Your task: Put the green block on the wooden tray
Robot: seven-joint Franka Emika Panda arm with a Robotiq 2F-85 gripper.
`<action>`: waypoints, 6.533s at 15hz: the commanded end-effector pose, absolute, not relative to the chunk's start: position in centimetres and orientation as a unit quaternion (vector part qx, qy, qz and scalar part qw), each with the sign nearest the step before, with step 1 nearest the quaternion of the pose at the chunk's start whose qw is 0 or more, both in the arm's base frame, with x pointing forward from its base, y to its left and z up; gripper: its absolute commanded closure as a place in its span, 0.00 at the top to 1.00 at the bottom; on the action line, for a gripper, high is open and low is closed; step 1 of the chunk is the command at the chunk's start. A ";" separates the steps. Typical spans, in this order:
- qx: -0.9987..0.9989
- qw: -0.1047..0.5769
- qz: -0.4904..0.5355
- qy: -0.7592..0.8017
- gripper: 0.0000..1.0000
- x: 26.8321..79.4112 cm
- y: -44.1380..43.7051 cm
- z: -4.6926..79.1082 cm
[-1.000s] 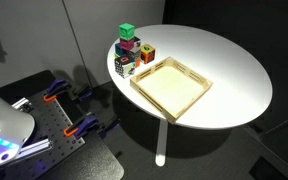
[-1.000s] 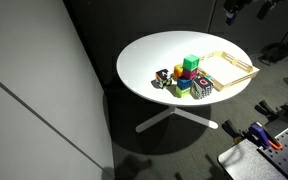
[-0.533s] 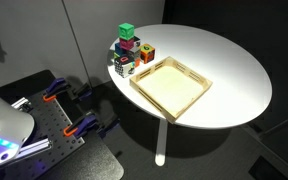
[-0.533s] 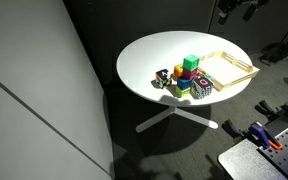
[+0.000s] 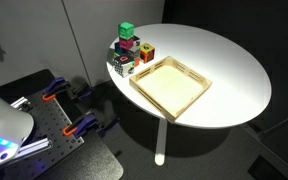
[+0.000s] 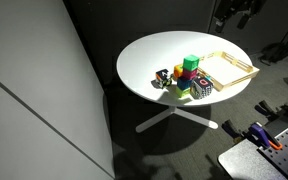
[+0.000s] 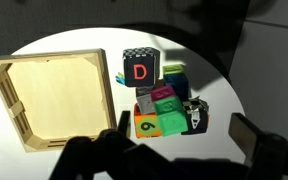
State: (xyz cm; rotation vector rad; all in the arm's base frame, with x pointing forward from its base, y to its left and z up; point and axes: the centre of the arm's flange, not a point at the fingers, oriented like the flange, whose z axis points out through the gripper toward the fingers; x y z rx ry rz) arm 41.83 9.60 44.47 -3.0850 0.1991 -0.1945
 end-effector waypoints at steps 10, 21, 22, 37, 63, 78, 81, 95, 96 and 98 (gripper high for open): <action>-0.996 0.026 -0.059 0.068 1.00 43.6 9.1 44.6; -0.998 0.016 -0.032 0.047 1.00 47.9 8.6 41.0; -0.999 0.012 -0.026 0.044 1.00 48.3 8.5 40.5; -0.999 -0.041 -0.014 0.010 1.00 52.3 10.8 34.7; -0.997 -0.065 -0.008 0.034 1.00 55.1 12.9 31.1; -0.997 -0.071 -0.006 0.013 1.00 55.9 15.3 29.5; -0.997 -0.075 -0.003 0.018 1.00 56.0 14.9 29.1; -0.994 -0.073 -0.002 0.079 0.31 54.9 9.2 30.8; -0.993 -0.075 -0.001 0.087 0.31 54.6 8.2 30.9; -0.992 -0.076 0.004 0.103 0.31 54.0 6.3 30.8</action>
